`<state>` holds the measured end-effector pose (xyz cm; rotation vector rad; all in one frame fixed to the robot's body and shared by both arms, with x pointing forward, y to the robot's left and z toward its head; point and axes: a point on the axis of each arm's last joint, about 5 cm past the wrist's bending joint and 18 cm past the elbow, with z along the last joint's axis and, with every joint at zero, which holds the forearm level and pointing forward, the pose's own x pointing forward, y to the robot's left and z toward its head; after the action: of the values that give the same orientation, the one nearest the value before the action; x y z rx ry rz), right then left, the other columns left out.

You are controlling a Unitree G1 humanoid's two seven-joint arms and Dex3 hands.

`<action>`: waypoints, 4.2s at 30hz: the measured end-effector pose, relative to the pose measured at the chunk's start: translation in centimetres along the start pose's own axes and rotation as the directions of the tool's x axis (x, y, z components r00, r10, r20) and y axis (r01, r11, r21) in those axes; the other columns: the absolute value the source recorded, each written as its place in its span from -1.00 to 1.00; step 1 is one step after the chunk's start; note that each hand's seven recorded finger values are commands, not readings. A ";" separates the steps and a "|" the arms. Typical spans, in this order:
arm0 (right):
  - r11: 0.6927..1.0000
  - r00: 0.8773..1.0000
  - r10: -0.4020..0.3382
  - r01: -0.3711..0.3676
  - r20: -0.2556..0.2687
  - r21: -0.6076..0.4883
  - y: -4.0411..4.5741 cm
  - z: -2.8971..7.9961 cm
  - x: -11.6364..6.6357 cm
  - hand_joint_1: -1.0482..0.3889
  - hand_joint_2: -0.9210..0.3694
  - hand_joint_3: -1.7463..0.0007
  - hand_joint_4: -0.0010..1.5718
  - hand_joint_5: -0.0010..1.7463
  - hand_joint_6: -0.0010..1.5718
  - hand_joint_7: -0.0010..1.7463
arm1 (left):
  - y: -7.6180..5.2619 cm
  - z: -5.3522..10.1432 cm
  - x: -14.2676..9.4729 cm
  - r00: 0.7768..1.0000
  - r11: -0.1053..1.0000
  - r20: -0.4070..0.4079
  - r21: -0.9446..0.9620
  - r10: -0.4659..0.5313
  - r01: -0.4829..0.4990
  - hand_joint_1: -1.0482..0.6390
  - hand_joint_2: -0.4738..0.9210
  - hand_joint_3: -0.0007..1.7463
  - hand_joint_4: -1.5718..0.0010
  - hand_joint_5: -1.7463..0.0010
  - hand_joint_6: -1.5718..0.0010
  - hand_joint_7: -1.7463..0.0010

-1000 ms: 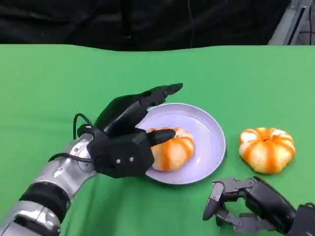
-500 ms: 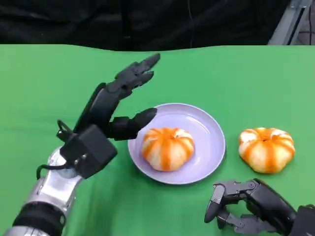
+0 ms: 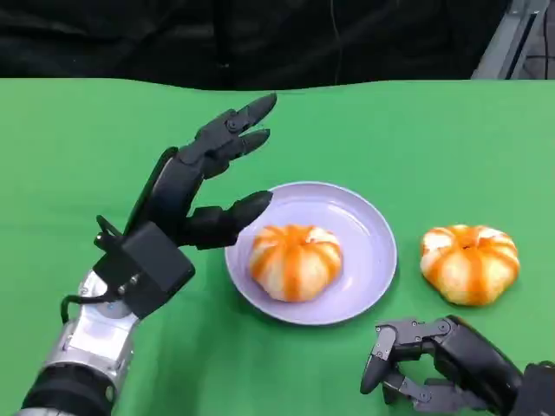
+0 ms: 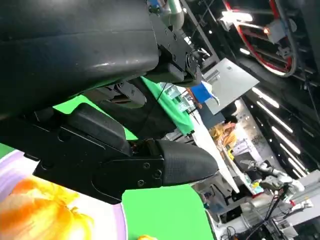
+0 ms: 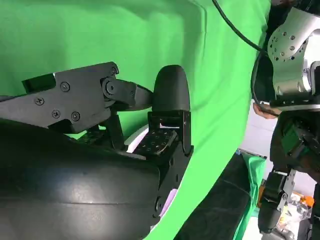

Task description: Grasp the bread from the table and place it into the plate.

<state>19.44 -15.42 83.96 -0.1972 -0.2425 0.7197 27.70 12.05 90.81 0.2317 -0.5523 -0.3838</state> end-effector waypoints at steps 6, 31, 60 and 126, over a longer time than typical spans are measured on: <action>1.000 1.000 0.005 -0.005 -0.007 -0.001 -0.18 -0.1 -0.2 0.28 -0.98 0.45 -0.09 0.82 -0.01 0.30 | 0.0 -0.6 -4.2 0.989 0.982 0.019 -0.127 0.143 -0.140 -0.51 1.00 -0.51 0.12 0.94 0.47 0.98; 1.000 1.000 0.016 -0.016 -0.015 0.000 -0.27 -0.3 -0.4 0.27 -1.00 0.46 -0.10 0.83 0.01 0.26 | -0.3 -1.4 -9.4 0.965 0.931 -0.063 -0.255 0.254 -0.262 -0.51 1.00 -0.57 0.03 0.97 0.39 0.98; 1.000 1.000 -0.013 0.013 0.009 -0.018 -0.89 0.3 -0.3 0.31 -0.92 0.36 -0.09 0.85 0.00 0.31 | -1.6 -2.4 -16.2 0.926 0.916 -0.256 -0.221 0.276 -0.334 -0.41 1.00 -0.61 -0.08 0.97 0.24 0.97; 1.000 1.000 -0.027 0.027 -0.016 -0.009 -1.25 0.0 -0.6 0.35 -0.85 0.26 -0.09 0.85 0.02 0.28 | -1.6 -2.8 -16.1 0.958 0.968 -0.255 -0.175 0.131 -0.179 0.30 0.44 0.27 -0.03 -0.69 -0.13 -0.43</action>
<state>19.80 -16.71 84.24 -0.2080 -0.2329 0.6902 16.11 17.57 80.51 0.0423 -0.2866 -0.2495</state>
